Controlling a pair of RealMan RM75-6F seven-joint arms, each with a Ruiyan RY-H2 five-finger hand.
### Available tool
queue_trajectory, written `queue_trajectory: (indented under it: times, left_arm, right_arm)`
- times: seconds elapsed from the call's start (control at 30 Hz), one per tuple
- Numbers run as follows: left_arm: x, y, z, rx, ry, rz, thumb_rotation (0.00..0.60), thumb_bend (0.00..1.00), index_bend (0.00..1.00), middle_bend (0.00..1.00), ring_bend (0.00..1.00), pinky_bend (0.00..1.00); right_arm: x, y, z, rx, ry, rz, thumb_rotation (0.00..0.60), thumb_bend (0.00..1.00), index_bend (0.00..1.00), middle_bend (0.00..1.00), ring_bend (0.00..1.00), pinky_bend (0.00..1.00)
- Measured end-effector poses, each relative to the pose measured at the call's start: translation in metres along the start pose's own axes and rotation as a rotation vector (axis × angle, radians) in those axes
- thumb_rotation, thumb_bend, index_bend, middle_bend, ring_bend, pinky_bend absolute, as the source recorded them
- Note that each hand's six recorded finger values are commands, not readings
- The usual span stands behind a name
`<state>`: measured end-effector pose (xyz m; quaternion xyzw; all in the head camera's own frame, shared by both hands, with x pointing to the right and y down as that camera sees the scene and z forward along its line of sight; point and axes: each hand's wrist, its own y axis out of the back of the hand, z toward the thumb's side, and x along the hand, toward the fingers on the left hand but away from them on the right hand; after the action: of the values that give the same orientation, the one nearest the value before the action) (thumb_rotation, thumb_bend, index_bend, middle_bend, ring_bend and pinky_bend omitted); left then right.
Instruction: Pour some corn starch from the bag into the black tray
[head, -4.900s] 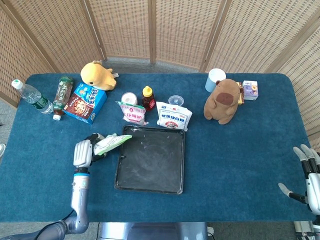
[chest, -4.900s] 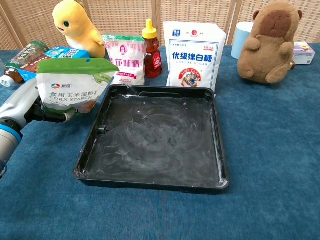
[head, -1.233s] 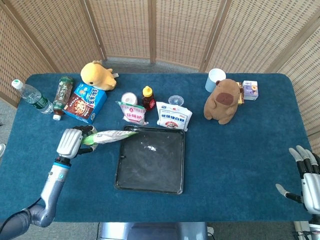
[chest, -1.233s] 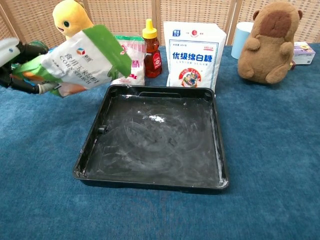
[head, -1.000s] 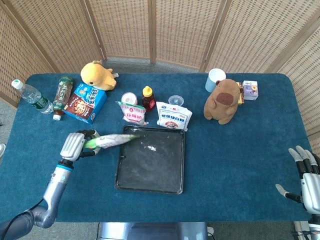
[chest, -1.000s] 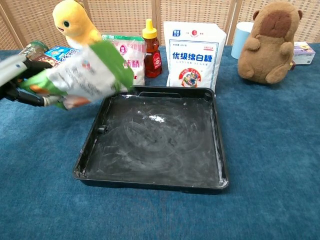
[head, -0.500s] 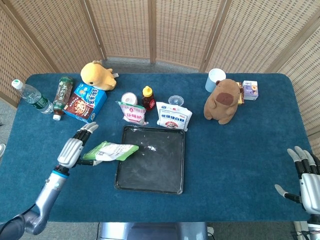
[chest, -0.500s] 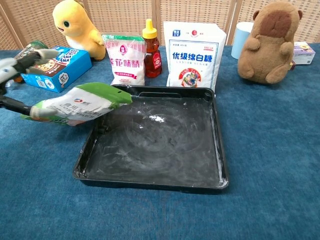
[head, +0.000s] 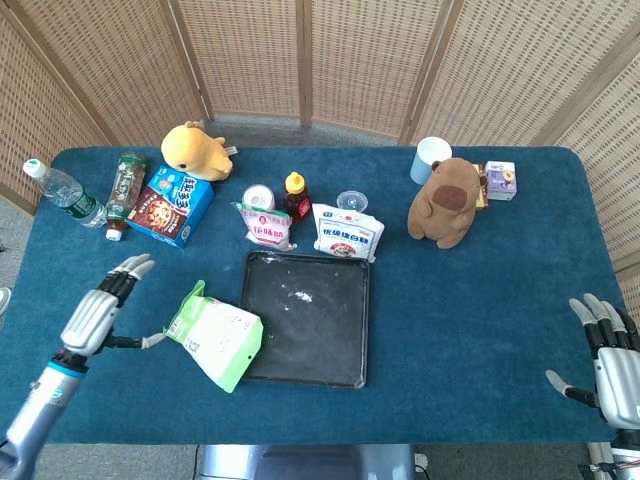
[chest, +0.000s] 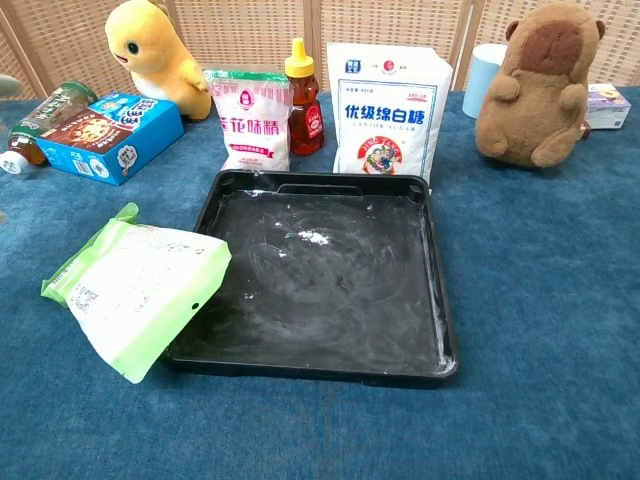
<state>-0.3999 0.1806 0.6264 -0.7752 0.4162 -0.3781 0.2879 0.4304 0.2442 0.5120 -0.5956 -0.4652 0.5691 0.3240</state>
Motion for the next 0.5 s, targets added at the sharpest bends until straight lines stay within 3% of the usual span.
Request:
queue_trajectory:
  times: [0.27, 0.5]
  left_arm:
    - [-0.019, 0.028, -0.018, 0.138, 0.081, 0.051, 0.435, 0.00, 0.00, 0.00, 0.00, 0.09]
    - [-0.055, 0.058, -0.043, 0.282, 0.281, 0.103, 0.454, 0.00, 0.00, 0.00, 0.00, 0.09]
  right_arm:
    - [0.000, 0.001, 0.001, 0.000, 0.004, -0.005, 0.600, 0.06, 0.08, 0.00, 0.00, 0.00]
    - [-0.001, 0.004, -0.001, 0.019, 0.000, -0.027, 0.600, 0.06, 0.09, 0.00, 0.00, 0.00]
